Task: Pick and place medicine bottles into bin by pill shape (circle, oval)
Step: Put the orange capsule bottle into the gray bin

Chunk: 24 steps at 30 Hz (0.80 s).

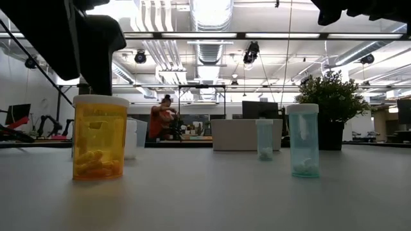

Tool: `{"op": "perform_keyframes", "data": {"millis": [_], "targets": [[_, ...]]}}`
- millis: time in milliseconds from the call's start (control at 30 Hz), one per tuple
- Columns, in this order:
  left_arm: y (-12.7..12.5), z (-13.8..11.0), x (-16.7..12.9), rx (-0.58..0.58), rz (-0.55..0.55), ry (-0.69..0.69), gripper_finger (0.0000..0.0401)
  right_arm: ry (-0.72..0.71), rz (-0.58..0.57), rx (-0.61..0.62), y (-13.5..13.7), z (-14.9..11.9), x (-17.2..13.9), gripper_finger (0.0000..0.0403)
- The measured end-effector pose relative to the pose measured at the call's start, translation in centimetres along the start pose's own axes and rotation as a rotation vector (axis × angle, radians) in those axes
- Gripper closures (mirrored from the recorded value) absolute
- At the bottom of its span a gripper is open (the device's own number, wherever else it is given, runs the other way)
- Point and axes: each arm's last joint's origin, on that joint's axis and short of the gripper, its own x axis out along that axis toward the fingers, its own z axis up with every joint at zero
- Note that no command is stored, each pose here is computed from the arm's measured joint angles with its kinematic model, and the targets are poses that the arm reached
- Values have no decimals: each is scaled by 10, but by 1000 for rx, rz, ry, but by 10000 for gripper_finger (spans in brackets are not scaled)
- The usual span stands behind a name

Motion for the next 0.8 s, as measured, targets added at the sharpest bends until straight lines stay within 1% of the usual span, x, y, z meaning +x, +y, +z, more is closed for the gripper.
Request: {"op": "perform_keyframes", "data": {"millis": [433, 800], "targets": [[2, 2, 0, 16, 51, -43, 74, 1, 0, 0, 0, 0, 0, 179], [3, 2, 2, 13, 53, -46, 74, 2, 0, 0, 0, 0, 0, 179]]}}
